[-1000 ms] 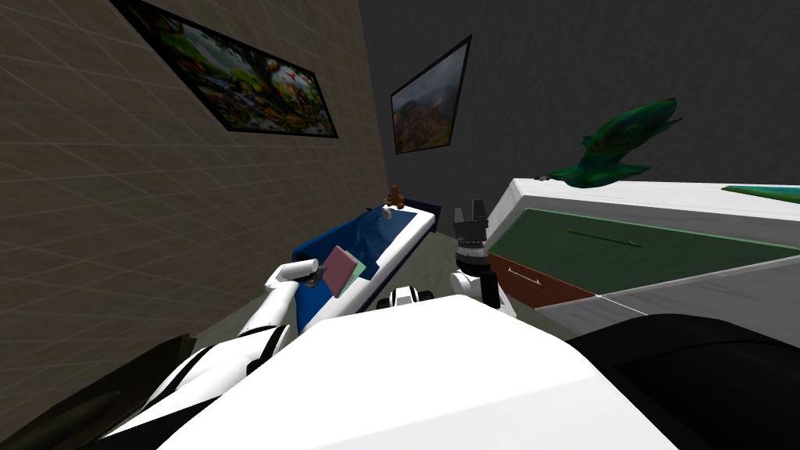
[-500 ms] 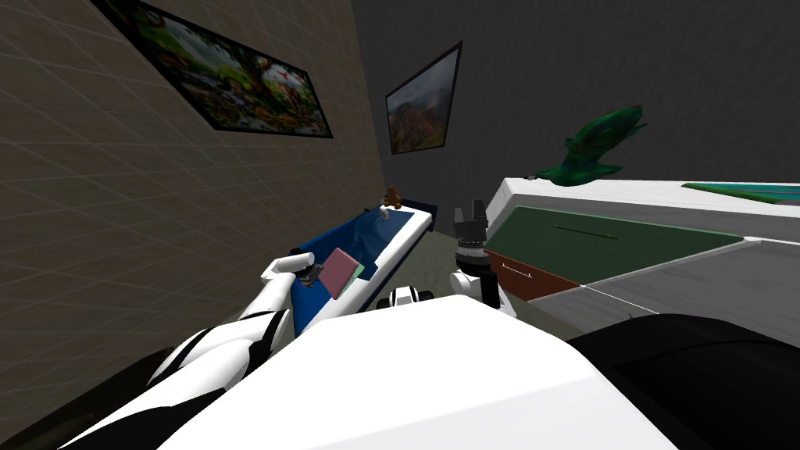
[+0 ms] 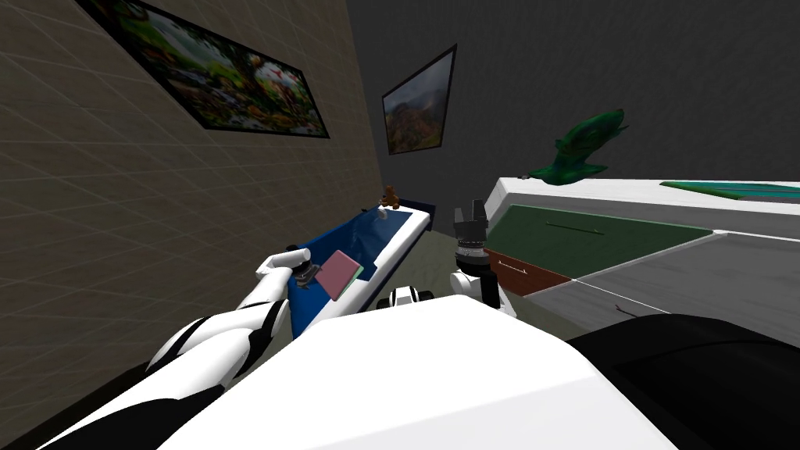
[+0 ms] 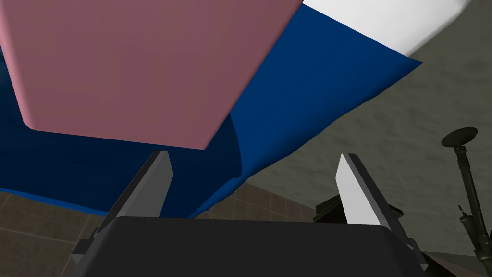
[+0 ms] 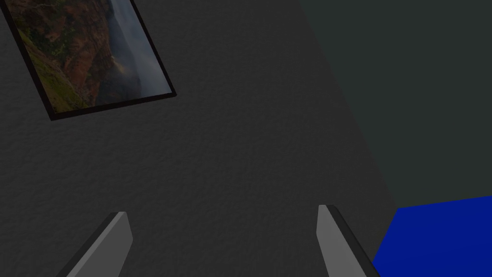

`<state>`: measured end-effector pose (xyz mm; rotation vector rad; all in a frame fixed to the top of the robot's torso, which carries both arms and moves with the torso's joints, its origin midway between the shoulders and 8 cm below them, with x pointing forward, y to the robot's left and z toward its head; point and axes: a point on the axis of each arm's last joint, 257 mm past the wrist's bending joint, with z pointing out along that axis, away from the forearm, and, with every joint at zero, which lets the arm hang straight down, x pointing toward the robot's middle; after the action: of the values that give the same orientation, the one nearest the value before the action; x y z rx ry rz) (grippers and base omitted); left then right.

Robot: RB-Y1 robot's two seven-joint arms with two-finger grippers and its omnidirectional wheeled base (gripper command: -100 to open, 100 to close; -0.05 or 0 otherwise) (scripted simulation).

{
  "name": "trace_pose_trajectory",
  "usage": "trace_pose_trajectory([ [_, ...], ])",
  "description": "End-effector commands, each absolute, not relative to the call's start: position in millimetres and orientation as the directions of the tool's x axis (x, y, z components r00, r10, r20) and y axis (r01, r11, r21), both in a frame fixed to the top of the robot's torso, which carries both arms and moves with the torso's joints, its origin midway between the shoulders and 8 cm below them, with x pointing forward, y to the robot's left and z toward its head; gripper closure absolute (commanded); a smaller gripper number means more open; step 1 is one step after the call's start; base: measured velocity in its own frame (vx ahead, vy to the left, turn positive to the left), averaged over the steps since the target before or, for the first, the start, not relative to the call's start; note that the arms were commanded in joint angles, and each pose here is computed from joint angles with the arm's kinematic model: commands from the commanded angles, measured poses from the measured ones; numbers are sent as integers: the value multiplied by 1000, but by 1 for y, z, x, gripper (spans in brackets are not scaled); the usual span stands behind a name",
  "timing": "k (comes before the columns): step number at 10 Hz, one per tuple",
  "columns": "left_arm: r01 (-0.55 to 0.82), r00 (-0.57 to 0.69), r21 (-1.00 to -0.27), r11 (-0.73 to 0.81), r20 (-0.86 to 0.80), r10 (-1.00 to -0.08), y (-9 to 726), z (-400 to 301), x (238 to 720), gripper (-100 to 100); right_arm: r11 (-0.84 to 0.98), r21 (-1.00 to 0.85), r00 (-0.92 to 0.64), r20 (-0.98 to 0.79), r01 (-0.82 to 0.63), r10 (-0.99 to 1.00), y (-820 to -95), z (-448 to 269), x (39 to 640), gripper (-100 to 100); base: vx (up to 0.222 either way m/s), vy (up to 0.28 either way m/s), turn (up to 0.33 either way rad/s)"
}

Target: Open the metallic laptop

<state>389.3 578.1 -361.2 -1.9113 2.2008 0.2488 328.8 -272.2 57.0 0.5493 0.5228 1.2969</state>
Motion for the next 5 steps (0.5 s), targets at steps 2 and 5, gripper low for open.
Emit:
trace_pose_trajectory([
  [2,-991,-134,41,128,-216,-967,579,-348,381,-100,181,645,193,-53,-743,980,-272,57,329,0,-10,17,-58],
  [5,-991,-127,65,116,-190,-974,579,-345,375,-100,181,645,193,-53,-743,980,-272,57,329,0,-6,14,-31],
])
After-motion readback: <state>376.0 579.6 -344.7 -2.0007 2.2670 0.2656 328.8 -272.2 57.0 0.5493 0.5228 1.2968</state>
